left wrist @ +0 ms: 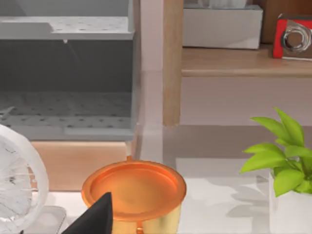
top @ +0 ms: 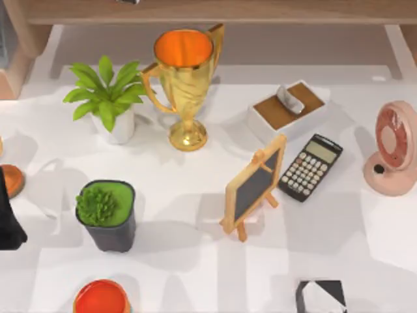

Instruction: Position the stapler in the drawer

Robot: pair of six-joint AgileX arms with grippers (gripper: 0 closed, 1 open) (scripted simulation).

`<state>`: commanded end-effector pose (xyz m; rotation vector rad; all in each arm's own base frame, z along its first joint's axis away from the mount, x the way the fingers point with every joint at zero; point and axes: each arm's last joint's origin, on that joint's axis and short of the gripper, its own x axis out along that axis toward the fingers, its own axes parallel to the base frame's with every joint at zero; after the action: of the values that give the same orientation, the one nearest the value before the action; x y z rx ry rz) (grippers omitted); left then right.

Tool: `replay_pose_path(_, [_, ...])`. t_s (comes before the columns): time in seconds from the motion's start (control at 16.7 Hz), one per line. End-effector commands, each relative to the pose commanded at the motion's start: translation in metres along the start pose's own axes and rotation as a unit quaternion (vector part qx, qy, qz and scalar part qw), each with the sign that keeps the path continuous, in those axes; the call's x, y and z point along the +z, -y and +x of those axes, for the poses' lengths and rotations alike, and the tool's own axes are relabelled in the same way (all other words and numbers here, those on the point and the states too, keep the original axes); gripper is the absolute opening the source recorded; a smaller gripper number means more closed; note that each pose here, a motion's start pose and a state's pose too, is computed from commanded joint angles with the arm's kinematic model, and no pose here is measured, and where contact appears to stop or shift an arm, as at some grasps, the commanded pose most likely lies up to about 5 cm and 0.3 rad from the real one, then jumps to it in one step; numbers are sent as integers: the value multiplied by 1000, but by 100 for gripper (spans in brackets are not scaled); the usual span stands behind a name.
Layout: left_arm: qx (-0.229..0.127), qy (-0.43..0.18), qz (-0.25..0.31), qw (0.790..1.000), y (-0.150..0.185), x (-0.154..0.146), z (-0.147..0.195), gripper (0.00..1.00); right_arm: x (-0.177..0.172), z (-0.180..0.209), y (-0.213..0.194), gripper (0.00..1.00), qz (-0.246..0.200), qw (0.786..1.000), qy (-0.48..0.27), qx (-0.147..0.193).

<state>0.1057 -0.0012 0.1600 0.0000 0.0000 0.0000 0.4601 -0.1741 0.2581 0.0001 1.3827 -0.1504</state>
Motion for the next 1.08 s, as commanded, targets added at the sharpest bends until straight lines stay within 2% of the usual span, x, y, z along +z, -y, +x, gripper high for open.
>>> replay_pose_path(0.18, [0,0,0,1000,0,0,0,100,5,65,-3,0,-34,997,-62,30])
replay_pose_path(0.3, [0,0,0,1000,0,0,0,100,4,95,-6,0,-48,993,-97,44])
replay_pose_path(0.6, [0,0,0,1000,0,0,0,100,3,100,-7,0,-50,992,-104,46])
replay_pose_path(1.08, [0,0,0,1000,0,0,0,100,3,100,-7,60,-50,992,-104,46])
